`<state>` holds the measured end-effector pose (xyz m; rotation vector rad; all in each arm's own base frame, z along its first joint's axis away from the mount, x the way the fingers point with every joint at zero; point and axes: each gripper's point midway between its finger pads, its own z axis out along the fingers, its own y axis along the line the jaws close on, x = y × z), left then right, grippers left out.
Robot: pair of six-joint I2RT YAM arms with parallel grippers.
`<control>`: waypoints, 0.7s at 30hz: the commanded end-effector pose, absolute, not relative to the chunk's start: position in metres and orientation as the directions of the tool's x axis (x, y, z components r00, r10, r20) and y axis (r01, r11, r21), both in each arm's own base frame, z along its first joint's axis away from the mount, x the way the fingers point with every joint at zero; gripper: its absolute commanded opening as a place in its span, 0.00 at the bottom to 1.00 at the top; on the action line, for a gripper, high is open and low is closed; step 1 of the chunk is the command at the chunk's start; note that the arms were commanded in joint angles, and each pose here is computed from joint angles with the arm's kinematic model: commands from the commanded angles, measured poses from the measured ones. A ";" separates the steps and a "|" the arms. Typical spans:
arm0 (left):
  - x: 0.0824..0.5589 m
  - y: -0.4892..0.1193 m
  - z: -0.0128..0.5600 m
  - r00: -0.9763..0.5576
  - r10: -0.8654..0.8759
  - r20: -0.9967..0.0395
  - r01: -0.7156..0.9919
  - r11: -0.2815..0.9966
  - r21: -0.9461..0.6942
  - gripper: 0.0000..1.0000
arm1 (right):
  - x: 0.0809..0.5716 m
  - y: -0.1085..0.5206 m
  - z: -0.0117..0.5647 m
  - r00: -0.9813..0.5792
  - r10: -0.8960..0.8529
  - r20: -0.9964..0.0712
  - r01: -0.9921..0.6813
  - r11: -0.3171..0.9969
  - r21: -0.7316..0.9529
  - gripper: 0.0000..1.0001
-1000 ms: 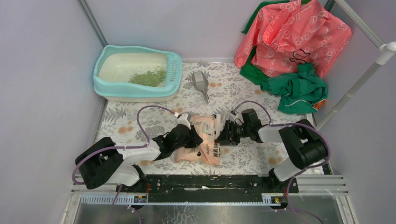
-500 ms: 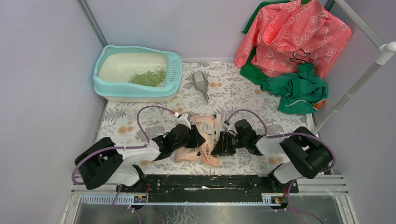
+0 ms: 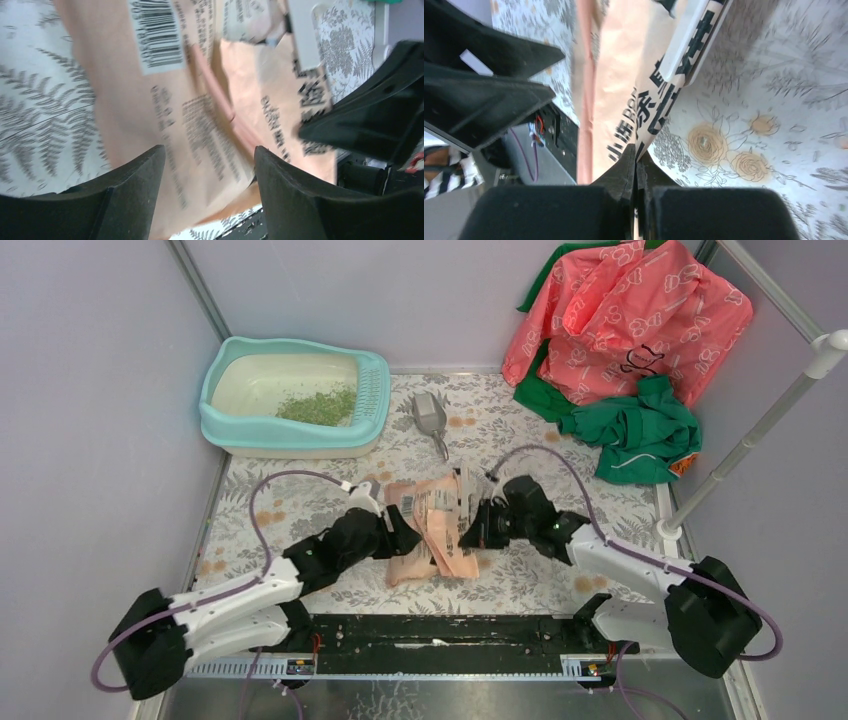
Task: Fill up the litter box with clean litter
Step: Move the cat litter bag to the center of the board.
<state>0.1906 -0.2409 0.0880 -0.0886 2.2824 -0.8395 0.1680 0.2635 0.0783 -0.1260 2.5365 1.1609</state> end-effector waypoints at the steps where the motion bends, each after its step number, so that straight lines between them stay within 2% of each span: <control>1: 0.183 -0.202 0.091 -0.740 -0.286 -0.608 0.097 0.850 -0.517 0.74 | 0.213 0.247 0.134 -0.841 0.023 -0.541 -0.318 0.788 0.528 0.00; 9: 0.172 -0.189 0.090 -0.732 -0.326 -0.598 0.081 0.830 -0.551 0.75 | 0.273 0.235 0.202 -0.764 -0.052 -0.643 -0.326 0.892 0.314 0.00; 15: 0.166 -0.181 0.092 -0.722 -0.340 -0.603 0.082 0.822 -0.563 0.75 | 0.307 0.220 0.244 -0.723 -0.001 -0.691 -0.273 0.919 0.284 0.00; 21: 0.163 -0.180 0.094 -0.720 -0.346 -0.602 0.088 0.814 -0.574 0.75 | 0.347 0.188 0.262 -0.693 0.054 -0.719 -0.180 0.953 0.244 0.00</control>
